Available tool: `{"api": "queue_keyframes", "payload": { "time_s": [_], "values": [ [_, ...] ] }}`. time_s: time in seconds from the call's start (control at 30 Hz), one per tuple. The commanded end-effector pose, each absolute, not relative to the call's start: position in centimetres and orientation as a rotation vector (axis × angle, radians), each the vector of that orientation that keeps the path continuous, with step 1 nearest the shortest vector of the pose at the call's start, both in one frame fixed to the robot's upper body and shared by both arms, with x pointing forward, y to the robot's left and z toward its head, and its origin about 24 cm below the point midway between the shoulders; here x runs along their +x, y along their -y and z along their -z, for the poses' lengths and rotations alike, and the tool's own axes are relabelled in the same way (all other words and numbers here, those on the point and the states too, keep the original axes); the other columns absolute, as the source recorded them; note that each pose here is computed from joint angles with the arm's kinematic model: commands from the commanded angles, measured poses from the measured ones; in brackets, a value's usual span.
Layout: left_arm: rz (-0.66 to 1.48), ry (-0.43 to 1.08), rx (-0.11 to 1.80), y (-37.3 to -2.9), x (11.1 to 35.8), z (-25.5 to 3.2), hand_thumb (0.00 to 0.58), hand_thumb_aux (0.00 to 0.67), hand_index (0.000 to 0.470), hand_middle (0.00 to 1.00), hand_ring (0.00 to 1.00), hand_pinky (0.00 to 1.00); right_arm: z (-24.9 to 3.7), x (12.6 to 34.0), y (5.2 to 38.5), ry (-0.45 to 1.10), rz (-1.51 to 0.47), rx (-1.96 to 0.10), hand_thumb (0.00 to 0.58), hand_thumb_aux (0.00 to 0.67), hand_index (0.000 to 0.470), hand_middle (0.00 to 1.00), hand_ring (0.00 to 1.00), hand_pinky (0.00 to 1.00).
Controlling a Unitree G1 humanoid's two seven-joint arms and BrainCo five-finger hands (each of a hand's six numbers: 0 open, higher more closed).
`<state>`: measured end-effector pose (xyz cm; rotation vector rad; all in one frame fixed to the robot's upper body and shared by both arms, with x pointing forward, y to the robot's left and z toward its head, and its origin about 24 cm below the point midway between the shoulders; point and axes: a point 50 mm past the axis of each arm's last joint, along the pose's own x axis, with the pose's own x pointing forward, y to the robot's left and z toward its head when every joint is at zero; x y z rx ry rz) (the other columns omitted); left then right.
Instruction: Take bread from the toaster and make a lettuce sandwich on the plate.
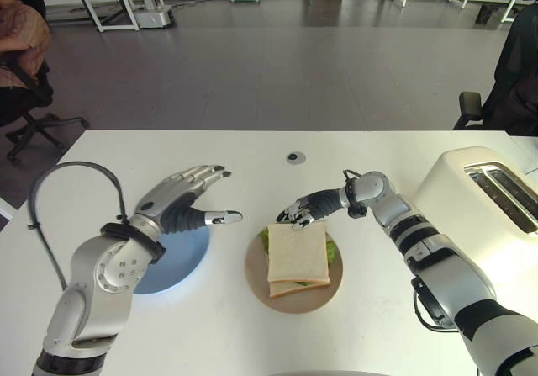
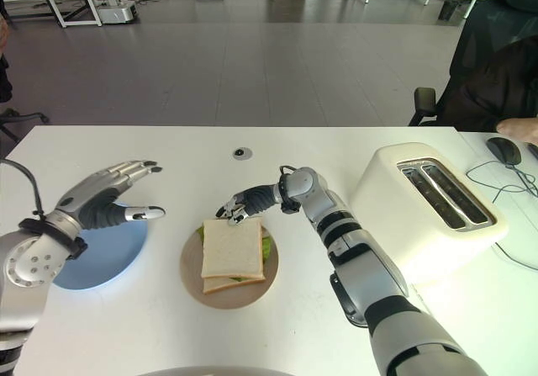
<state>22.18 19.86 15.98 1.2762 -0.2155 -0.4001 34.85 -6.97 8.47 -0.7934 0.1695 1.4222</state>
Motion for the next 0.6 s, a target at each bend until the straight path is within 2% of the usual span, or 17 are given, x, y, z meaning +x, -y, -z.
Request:
{"api": "queue_keyframes", "payload": {
  "time_s": [0.03, 0.1, 0.13, 0.2, 0.27, 0.3, 0.33, 0.37, 0.5, 0.6],
  "values": [
    [0.652, 0.242, 1.163, -16.3, 21.3, -13.6, 0.0, 0.0, 0.0, 0.0, 0.0, 0.0, -8.3, 34.9, 6.9, -0.172, -1.42, -0.811, 0.438, 0.339, 0.238, 0.0, 0.0, 0.0],
    [0.813, 0.235, 1.075, -14.6, 20.3, -11.9, 0.0, 0.0, 0.0, 0.0, 0.0, 0.0, -8.3, 35.0, 6.8, -0.169, -1.411, -0.809, 0.434, 0.334, 0.234, 0.0, 0.0, 0.0],
    [0.871, 0.235, 1.036, -13.8, 19.9, -11.3, 0.0, 0.0, 0.0, 0.0, 0.0, 0.0, -8.3, 35.0, 6.8, -0.168, -1.407, -0.807, 0.377, 0.273, 0.192, 0.0, 0.0, 0.0],
    [0.956, 0.222, 0.993, -12.9, 19.4, -10.3, 0.0, 0.0, 0.0, 0.0, 0.0, 0.0, -8.3, 35.0, 6.8, -0.167, -1.403, -0.803, 0.294, 0.2, 0.14, 0.0, 0.0, 0.0],
    [1.0, 0.2, 0.983, -12.5, 19.2, -9.5, 0.0, 0.0, 0.0, 0.0, 0.0, 0.0, -8.3, 35.1, 6.7, -0.166, -1.401, -0.797, 0.278, 0.187, 0.131, 0.0, 0.0, 0.0],
    [1.021, 0.179, 0.977, -12.5, 19.1, -9.0, 0.0, 0.0, 0.0, 0.0, 0.0, 0.0, -8.5, 35.1, 6.6, -0.162, -1.402, -0.794, 0.194, 0.123, 0.087, 0.0, 0.0, 0.0],
    [1.036, 0.159, 0.978, -12.5, 19.1, -8.6, 0.0, 0.0, 0.0, 0.0, 0.0, 0.0, -8.6, 35.2, 6.5, -0.158, -1.403, -0.792, 0.156, 0.097, 0.068, 0.0, 0.0, 0.0],
    [1.05, 0.137, 0.975, -12.5, 19.1, -8.1, 0.0, 0.0, 0.0, 0.0, 0.0, 0.0, -8.8, 35.2, 6.4, -0.152, -1.403, -0.788, 0.0, 0.0, 0.0, 0.0, 0.0, 0.0],
    [1.076, 0.071, 0.987, -12.7, 19.4, -6.2, 0.0, 0.0, 0.0, 0.0, 0.0, 0.0, -10.3, 35.6, 6.0, -0.094, -1.387, -0.773, 0.0, 0.0, 0.0, 0.0, 0.0, 0.0],
    [1.113, 0.023, 0.991, -12.7, 19.1, -5.0, 0.0, 0.0, 0.0, 0.0, 0.0, 0.0, -13.4, 36.7, 5.5, -0.01, -1.336, -0.733, 0.0, 0.0, 0.0, 0.0, 0.0, 0.0]
  ]
}}
